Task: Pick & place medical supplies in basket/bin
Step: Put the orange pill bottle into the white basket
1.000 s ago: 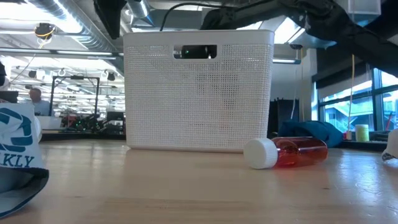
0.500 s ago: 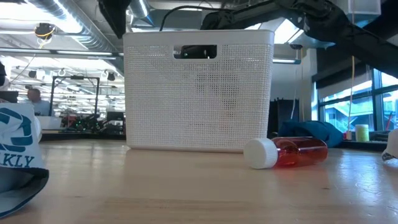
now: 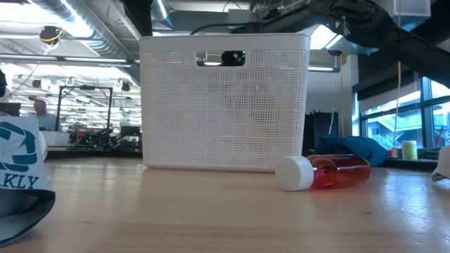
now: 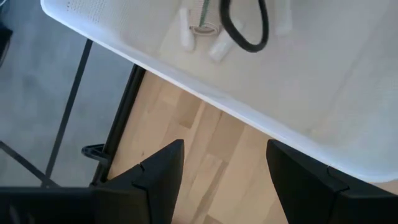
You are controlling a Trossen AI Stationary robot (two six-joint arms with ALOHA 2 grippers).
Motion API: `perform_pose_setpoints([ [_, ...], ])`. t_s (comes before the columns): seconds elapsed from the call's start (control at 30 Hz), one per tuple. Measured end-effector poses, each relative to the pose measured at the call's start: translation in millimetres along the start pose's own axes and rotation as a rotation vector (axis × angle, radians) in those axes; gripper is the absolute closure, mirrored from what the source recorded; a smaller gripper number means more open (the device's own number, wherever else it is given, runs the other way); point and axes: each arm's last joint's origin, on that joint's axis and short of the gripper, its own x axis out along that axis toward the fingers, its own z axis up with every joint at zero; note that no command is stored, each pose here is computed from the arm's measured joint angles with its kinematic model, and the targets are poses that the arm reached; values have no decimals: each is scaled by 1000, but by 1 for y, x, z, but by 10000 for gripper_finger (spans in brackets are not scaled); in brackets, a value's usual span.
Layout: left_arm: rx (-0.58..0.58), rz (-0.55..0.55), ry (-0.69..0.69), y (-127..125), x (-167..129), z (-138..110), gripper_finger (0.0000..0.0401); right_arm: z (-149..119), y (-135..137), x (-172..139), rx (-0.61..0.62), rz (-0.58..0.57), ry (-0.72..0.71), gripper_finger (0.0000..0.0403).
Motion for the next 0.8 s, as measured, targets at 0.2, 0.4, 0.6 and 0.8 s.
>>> perform_pose_setpoints([
  [0.2, 1, 0, 0, 0, 0, 0, 180, -2, 3, 11, -15, -19, 54, 188],
  [0.4, 1, 1, 1, 0, 0, 0, 180, -2, 2, 9, -13, -17, 48, 187],
  [0.6, 0, 17, -3, 1, 0, 0, 180, 0, 1, 5, -9, -16, 20, 159],
  [0.8, 0, 18, -2, 1, 0, 0, 180, 0, 1, 2, -27, -1, 8, 92],
])
